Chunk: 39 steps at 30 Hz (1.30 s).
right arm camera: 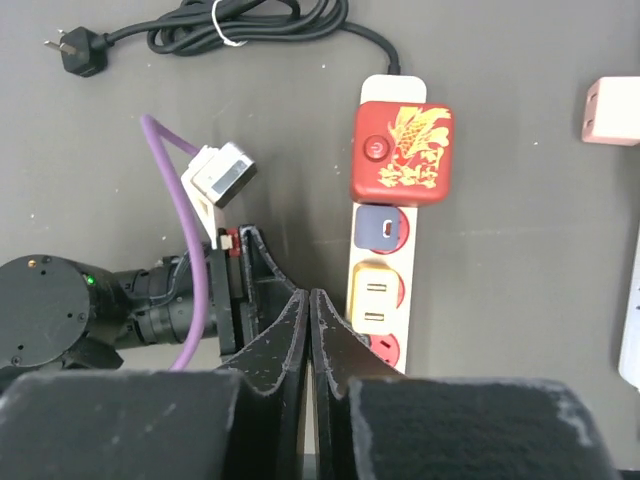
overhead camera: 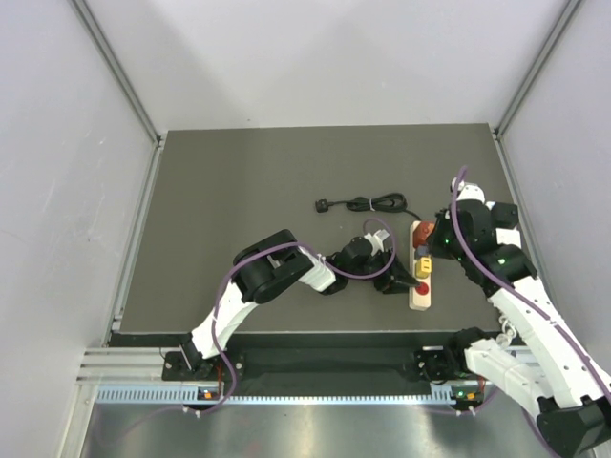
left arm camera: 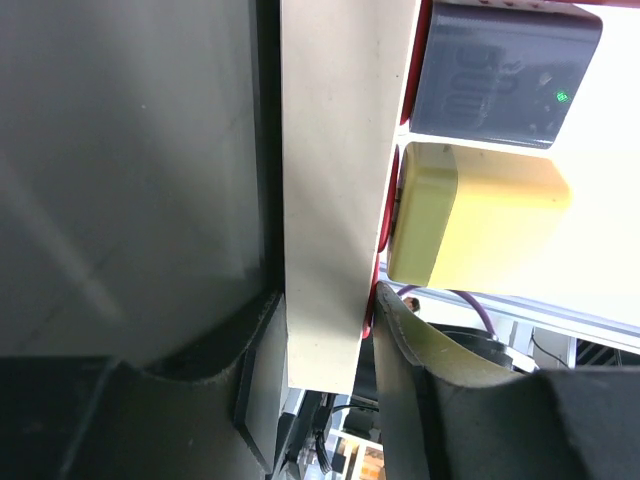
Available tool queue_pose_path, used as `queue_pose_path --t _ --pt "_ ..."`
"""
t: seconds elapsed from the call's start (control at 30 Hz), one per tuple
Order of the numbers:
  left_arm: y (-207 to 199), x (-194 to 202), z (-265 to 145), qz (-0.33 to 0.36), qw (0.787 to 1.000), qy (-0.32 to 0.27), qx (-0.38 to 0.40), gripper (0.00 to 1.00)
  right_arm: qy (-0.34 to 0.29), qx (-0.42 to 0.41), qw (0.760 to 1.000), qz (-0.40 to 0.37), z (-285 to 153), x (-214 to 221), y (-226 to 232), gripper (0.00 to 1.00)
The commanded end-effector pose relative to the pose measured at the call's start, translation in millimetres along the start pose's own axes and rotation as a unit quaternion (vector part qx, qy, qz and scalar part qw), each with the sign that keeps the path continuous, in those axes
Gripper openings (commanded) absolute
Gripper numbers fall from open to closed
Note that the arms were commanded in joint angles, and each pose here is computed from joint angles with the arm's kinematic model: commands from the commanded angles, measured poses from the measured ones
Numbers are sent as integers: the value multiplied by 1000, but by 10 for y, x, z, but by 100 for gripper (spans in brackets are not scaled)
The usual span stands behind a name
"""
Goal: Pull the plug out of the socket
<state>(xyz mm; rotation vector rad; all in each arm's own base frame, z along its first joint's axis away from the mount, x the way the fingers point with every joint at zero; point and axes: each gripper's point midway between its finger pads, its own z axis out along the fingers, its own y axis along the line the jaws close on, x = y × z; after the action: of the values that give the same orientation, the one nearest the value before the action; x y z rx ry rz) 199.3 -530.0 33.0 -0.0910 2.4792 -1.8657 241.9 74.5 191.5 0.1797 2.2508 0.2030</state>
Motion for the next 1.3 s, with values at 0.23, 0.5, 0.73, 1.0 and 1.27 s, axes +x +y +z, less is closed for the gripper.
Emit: queue_pose_path --t 0.23,0.5,0.73,1.0,1.27 --pt "1088 -56 -164 -65 984 -35 -163 0 107 10 994 -17 114 356 -77 40" --pt "1086 -24 -178 -65 985 -31 -158 0 147 18 989 6 285 592 -197 63" --pt "1025 -27 -148 -61 986 -29 -149 0 180 36 983 13 397 746 -248 55" --pt "1031 -20 -150 -61 987 -28 -149 0 191 59 979 34 504 860 -296 49" --pt "1040 -8 -143 -61 987 -26 -149 0 186 67 979 42 645 942 -341 47"
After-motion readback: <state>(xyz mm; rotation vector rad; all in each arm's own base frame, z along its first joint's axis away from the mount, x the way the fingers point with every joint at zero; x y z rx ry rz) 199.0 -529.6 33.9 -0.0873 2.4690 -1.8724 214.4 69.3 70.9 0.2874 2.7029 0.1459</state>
